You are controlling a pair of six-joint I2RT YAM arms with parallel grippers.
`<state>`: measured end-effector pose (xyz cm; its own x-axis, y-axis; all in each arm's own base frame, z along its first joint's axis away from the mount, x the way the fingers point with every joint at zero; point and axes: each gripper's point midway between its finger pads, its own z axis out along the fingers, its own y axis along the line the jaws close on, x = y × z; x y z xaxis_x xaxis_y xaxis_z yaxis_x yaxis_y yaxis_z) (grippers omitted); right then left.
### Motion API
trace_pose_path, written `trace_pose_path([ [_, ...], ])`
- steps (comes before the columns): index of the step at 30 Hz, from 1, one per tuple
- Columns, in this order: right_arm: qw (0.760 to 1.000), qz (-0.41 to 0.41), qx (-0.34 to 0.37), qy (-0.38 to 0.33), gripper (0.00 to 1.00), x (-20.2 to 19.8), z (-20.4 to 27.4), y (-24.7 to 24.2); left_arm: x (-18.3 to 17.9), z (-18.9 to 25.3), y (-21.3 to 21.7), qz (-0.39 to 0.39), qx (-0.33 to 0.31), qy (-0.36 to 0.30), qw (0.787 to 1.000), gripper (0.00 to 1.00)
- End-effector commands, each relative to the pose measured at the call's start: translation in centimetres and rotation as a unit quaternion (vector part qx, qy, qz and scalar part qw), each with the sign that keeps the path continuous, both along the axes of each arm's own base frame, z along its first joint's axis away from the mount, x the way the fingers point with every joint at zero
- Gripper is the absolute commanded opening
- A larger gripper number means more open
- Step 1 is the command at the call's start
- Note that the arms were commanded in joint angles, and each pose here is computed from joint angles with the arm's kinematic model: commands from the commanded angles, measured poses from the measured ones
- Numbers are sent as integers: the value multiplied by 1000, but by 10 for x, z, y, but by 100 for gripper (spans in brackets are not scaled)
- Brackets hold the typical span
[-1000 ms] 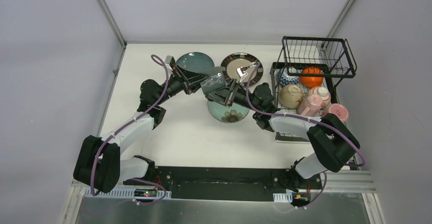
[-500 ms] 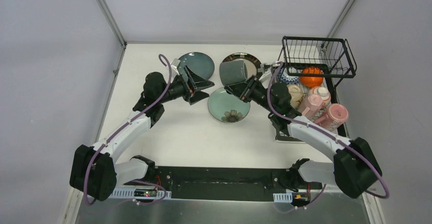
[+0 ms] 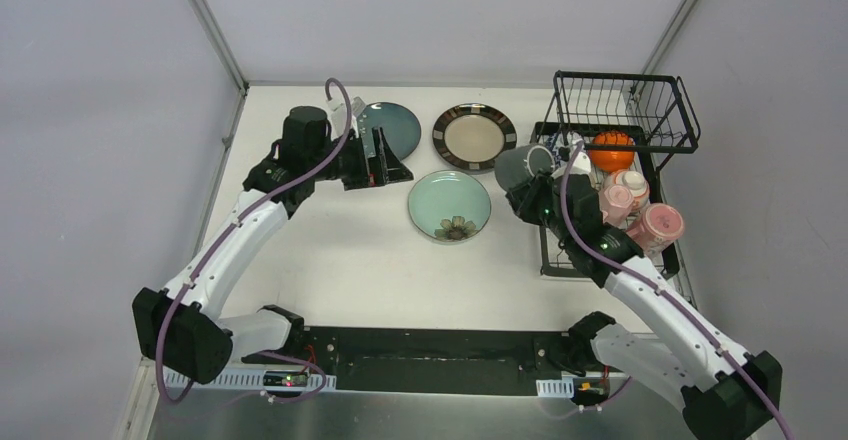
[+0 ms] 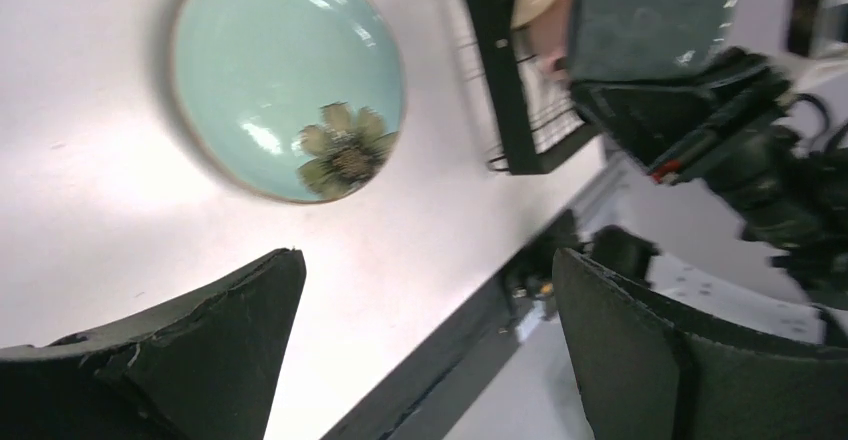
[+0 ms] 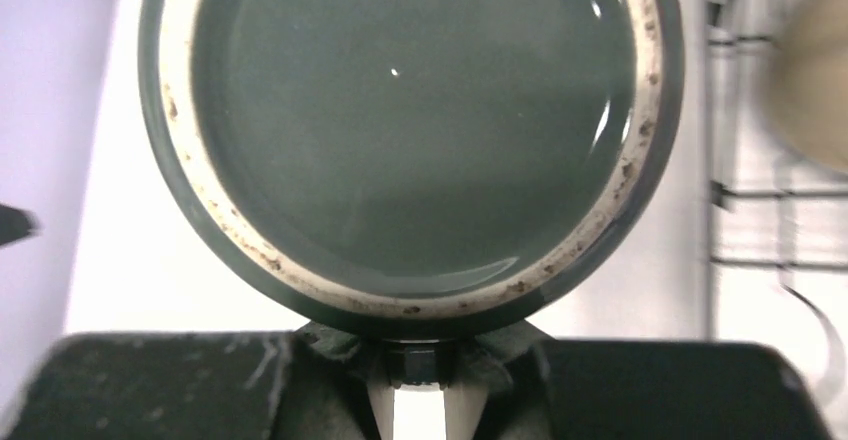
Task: Load the mixed dishes into the dish rack
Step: Turn the cup upside down in the dish rack.
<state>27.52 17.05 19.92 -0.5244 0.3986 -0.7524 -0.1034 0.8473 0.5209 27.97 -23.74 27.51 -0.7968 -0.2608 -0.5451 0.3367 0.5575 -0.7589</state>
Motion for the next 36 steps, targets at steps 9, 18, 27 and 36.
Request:
trace_pose_path([
  [9,974,-121,-190,25,0,-33,-4,-100,12,-23,115,172,281,-126,936,99],
  [18,954,-145,-254,70,0,-41,-27,-121,8,-38,120,154,313,-125,929,99],
  [27,946,-150,-271,99,0,-38,-44,-130,5,-38,122,152,314,-128,928,99],
  [36,961,-106,-238,96,0,-28,-66,-124,9,-45,118,141,320,-118,930,99],
])
